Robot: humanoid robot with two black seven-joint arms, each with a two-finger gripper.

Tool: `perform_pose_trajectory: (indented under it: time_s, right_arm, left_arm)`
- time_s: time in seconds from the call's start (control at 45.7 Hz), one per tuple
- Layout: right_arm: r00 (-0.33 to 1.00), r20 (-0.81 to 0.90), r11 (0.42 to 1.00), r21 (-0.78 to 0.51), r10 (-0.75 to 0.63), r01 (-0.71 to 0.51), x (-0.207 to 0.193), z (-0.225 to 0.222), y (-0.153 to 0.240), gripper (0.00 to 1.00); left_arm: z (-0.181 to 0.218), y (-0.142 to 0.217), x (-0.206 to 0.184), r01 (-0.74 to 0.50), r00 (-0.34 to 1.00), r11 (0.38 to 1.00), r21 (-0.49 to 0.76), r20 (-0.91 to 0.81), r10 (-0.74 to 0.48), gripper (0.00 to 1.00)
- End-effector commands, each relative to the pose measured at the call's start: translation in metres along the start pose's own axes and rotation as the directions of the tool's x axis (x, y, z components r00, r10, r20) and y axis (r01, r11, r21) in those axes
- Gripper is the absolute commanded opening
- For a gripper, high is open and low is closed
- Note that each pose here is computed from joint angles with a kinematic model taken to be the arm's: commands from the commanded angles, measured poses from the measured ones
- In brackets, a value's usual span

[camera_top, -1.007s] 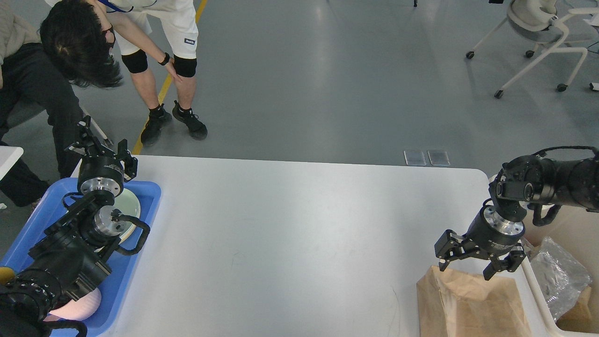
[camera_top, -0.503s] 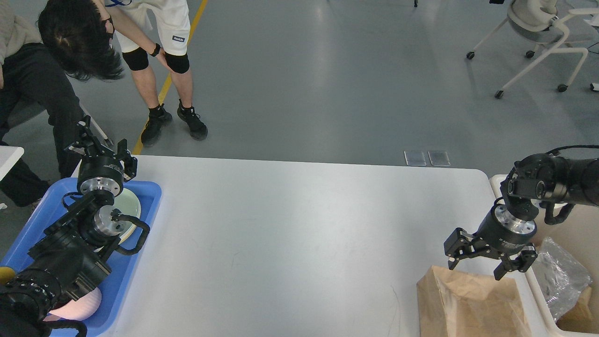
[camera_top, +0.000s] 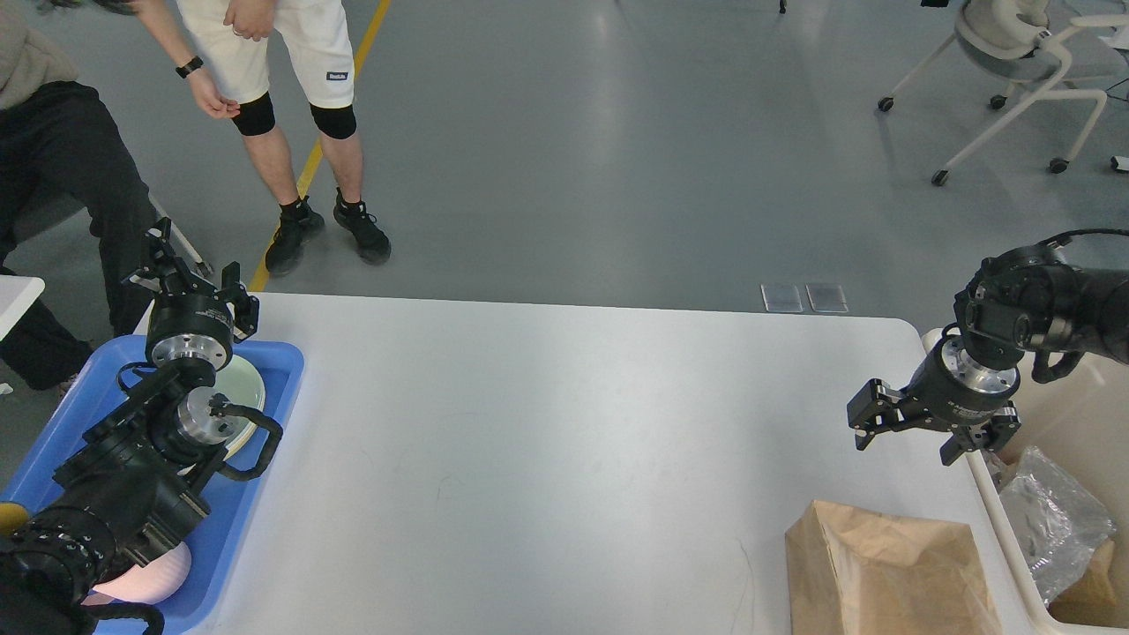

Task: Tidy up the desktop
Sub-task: 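Raise the right gripper up away from the paper bag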

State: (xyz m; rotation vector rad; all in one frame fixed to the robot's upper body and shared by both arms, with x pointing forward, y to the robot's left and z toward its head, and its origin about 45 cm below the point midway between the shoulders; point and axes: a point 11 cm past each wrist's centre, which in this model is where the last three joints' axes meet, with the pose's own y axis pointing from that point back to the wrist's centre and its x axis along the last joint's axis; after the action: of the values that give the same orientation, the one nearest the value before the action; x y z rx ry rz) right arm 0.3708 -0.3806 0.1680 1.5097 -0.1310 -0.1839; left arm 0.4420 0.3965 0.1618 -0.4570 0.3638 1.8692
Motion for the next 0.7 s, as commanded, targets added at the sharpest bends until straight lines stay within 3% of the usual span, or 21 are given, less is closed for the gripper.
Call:
perform_pose_trajectory:
  time_s: [0.0, 0.197, 0.46, 0.679]
  right_arm:
    - [1.0, -0.007, 1.0, -0.011, 0.0, 0.0, 0.002, 0.002, 0.004, 0.99]
    - [0.999, 0.007, 0.999, -0.006, -0.036, 0.036, 0.01, 0.0, 0.046, 1.0]
    - [0.987, 0.005, 0.987, 0.032, 0.16, -0.16, 0.045, -0.009, 0.14, 1.0]
    - [0.932, -0.041, 0.932, 0.048, 0.36, -0.358, 0.064, -0.026, 0.239, 1.0]
  left_arm:
    - [0.0, 0.0, 0.0, 0.0, 1.0, 1.0, 0.0, 0.0, 0.0, 0.96]
    - [0.0, 0.0, 0.0, 0.0, 1.0, 1.0, 0.0, 0.0, 0.0, 0.96]
    - [0.0, 0.0, 0.0, 0.0, 1.0, 1.0, 0.0, 0.0, 0.0, 0.96]
    - [0.0, 0.0, 0.0, 0.0, 1.0, 1.0, 0.0, 0.0, 0.0, 0.96]
